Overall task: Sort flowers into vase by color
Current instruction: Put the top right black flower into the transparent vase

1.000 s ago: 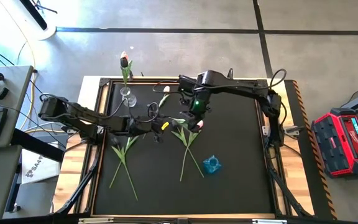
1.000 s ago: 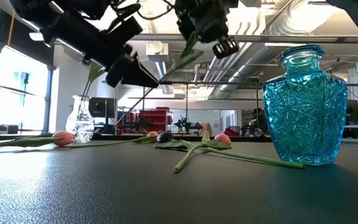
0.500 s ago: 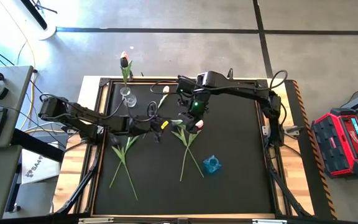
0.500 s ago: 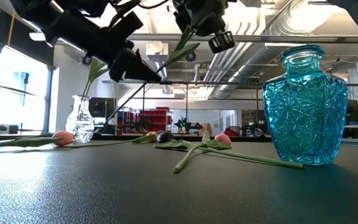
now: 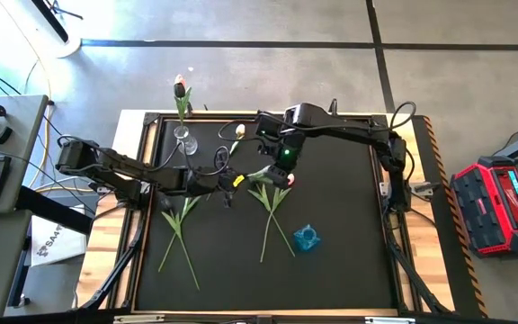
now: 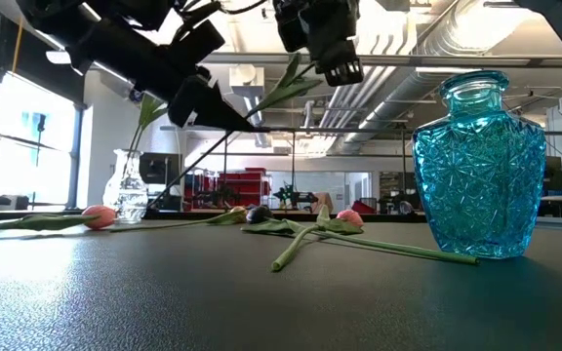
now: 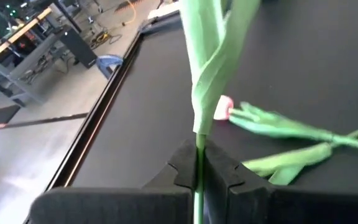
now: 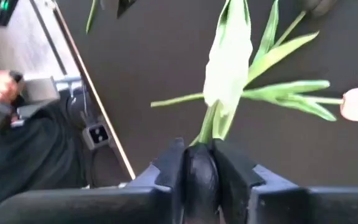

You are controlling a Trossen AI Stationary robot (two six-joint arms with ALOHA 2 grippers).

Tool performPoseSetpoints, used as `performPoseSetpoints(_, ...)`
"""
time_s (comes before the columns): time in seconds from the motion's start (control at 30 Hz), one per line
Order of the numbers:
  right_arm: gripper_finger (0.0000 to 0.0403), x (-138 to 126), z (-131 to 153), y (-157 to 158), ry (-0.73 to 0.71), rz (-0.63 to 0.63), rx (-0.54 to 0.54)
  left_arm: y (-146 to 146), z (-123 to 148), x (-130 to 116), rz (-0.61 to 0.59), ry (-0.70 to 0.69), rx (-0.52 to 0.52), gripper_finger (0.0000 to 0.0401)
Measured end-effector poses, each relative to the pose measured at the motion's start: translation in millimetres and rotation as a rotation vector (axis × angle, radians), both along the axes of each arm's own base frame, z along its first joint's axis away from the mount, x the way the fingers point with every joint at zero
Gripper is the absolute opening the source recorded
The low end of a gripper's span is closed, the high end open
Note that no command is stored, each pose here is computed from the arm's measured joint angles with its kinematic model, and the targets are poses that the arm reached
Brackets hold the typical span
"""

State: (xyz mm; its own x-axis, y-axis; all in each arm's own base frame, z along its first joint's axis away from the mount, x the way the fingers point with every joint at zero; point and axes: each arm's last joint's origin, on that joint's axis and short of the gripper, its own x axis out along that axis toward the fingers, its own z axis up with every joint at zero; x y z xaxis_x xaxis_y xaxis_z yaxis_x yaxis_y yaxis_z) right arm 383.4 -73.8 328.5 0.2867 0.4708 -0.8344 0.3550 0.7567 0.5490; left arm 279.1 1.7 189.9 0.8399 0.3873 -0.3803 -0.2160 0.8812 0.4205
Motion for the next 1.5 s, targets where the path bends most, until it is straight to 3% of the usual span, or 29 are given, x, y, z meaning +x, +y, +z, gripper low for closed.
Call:
performPoseSetpoints(0.2,0.0121,-14,24,2,0.031,0.028,-0.047,11,-1,0,0.02,0.001,-0.039,0.0001)
performPoseSetpoints(0.4,0.0172,-14,52,0,-0.105,0.031,-0.169,13,-1,0,0.023,-0.002,-0.05,0.0)
performPoseSetpoints(0.63,0.0206,-23,80,-4,-0.156,-0.127,-0.538,15,7,-3,0.069,-0.064,-0.092,0.0)
performPoseSetpoints(0.77,0.0206,-44,101,-2,-0.194,-0.157,-0.65,21,26,-12,0.105,-0.133,-0.085,0.0)
performPoseSetpoints(0.97,0.0206,-65,118,5,-0.208,-0.176,-0.717,34,63,-38,0.163,-0.262,-0.076,0.0)
performPoseSetpoints(1.3,0.0206,-68,119,24,-0.178,-0.124,-0.817,55,114,-100,0.409,-0.477,-0.001,0.0)
performPoseSetpoints(1.5,0.0206,-69,120,19,-0.15,-0.165,-0.909,61,129,-131,0.577,-0.545,0.054,0.0)
